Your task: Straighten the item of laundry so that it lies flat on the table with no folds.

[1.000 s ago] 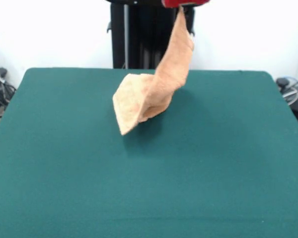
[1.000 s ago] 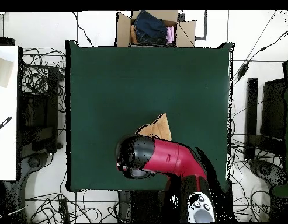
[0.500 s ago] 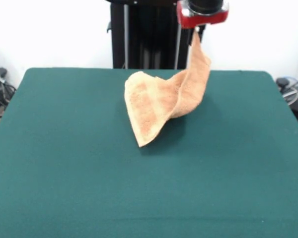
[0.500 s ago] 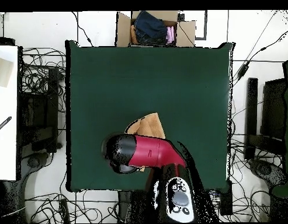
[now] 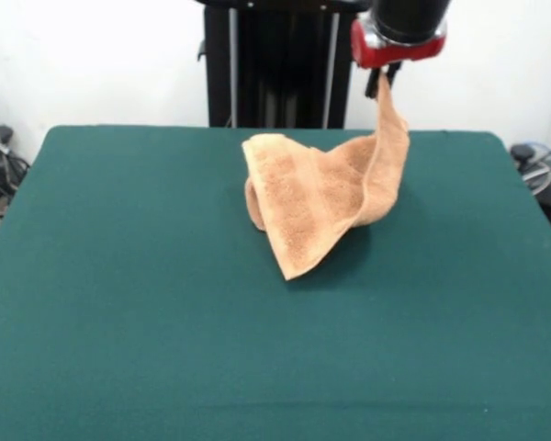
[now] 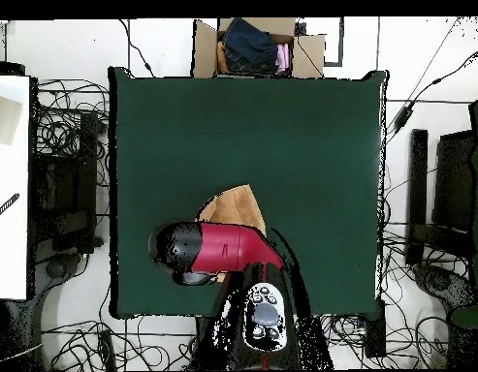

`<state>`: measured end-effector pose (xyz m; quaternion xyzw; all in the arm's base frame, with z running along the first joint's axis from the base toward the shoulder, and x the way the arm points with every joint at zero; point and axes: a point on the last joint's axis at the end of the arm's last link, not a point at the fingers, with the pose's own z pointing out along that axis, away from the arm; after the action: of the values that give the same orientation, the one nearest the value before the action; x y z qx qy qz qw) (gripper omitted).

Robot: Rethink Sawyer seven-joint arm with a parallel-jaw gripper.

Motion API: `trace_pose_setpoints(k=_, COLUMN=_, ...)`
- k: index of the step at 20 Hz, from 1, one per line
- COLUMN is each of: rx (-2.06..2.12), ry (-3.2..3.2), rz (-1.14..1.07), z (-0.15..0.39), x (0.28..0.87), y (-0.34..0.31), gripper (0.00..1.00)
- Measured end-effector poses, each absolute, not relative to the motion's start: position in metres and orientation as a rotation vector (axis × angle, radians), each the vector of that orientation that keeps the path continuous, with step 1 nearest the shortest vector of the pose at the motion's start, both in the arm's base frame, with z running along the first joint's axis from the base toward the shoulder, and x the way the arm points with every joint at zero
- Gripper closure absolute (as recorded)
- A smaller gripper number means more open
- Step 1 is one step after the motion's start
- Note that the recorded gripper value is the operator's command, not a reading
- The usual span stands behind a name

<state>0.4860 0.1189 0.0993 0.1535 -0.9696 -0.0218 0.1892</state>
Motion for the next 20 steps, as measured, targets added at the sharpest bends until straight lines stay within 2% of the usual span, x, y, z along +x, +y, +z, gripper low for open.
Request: trace_pose_setpoints(k=20, rx=0.391, ry=-2.770, rz=0.122, z=0.099, x=0.502, y=0.132, gripper=1.00)
